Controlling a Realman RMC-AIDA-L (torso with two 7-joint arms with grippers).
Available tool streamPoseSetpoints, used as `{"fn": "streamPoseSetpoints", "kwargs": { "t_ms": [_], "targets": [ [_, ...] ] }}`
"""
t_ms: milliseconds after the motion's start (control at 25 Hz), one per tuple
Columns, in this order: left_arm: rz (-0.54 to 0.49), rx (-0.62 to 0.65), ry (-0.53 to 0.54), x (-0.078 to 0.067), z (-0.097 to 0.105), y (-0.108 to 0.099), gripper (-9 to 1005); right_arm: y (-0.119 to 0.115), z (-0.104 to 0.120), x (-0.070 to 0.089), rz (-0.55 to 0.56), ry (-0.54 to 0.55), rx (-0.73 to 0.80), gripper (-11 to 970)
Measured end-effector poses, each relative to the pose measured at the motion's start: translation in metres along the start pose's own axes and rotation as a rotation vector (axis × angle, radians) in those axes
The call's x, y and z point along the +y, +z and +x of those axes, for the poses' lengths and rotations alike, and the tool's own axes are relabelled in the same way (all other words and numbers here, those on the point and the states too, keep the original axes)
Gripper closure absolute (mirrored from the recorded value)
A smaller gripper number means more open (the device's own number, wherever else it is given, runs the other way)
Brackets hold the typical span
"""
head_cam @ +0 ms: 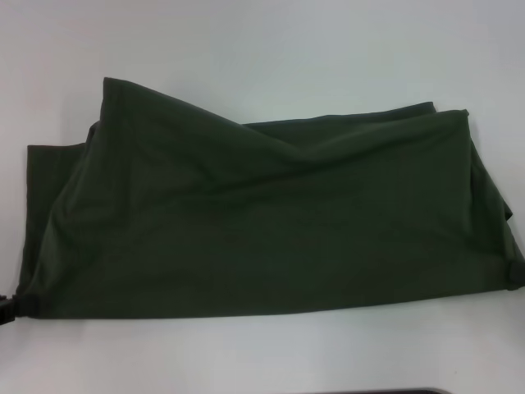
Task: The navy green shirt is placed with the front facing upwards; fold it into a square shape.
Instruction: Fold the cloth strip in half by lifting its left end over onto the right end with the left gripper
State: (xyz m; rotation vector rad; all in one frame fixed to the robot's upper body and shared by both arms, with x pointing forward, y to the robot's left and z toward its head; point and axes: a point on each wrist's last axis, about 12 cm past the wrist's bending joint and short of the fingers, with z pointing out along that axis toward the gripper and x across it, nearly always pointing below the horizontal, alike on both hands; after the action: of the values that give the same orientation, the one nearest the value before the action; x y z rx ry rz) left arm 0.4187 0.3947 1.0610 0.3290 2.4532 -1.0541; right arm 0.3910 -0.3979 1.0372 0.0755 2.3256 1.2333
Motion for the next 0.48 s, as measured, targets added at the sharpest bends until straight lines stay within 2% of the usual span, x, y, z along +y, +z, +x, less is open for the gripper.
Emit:
{"fn": "streamPoseSetpoints", "kwargs": {
  "t_ms": [480],
  "targets": [
    [-0.03, 0.021, -0.004, 0.0062, -0.0024, 0.005, 976, 0.0007, 0.0009, -0.0018, 0.013, 0.014, -0.004, 937]
  ]
}}
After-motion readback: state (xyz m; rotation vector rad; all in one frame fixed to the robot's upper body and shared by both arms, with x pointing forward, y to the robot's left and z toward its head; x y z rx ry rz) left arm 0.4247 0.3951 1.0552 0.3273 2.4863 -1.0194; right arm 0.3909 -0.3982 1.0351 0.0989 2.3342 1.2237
